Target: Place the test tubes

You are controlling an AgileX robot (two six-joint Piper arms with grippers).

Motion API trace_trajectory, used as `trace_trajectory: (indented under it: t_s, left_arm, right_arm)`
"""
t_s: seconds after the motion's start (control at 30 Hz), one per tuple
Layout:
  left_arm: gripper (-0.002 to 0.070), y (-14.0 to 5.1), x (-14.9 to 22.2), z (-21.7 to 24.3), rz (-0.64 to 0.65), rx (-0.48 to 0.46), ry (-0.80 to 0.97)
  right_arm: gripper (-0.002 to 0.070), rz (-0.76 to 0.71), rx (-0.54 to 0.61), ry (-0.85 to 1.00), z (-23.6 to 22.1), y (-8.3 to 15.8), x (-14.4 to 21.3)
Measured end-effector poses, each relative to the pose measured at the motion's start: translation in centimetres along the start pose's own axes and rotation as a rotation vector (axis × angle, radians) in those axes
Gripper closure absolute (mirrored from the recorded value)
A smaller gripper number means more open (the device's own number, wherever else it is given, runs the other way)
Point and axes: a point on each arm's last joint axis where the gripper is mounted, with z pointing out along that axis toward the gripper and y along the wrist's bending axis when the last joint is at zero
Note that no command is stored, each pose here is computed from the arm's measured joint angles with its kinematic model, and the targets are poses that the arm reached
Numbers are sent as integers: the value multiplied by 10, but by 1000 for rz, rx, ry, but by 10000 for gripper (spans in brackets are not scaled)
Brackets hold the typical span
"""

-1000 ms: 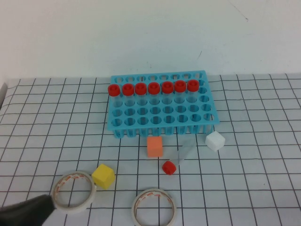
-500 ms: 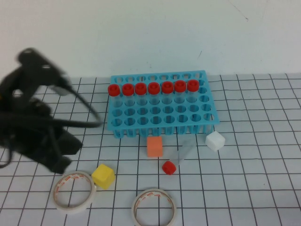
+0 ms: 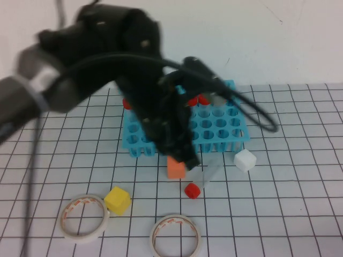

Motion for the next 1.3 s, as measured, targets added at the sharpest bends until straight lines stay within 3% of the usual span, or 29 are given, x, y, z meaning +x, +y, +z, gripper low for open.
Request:
trace_trajectory:
  t_s: [0.17,0.3,0.47,0.5,0.53,0.63,0.97,1.03,1.2,1.3]
  left_arm:
    - [676,-2,-47,35,56,-43,6]
    - [667,-7,-64,70,3,-46,38]
    - [546,-2,-66,121,-146,-44,118]
    - [461,0,-64,134,-189,-44,146]
    - [419,0,-63,140,-218,-44,157]
    - [342,1,-62,150,-344,-52,174]
    - [307,3,-67,151,-872,-93,96]
    - [307,3,-67,151,-772,-87,104]
    - [307,9,-62,149,-342,-136,166]
    - [315,16,-60,148,-231,-211,189]
  right_arm:
    - [678,-1,0,0,0,0,0]
    - [678,0,-2,10,0,0,1]
    - [678,0,-12,60,0,1,5]
    - [678,0,-14,73,0,1,7]
    - [678,0,-15,77,0,1,7]
    - [678,-6,-15,77,0,1,7]
    - [678,-8,-15,77,0,1,7]
    - [678,-8,-15,77,0,1,7]
    - [678,-10,-15,77,0,1,7]
    - [678,-32,-16,77,0,1,7]
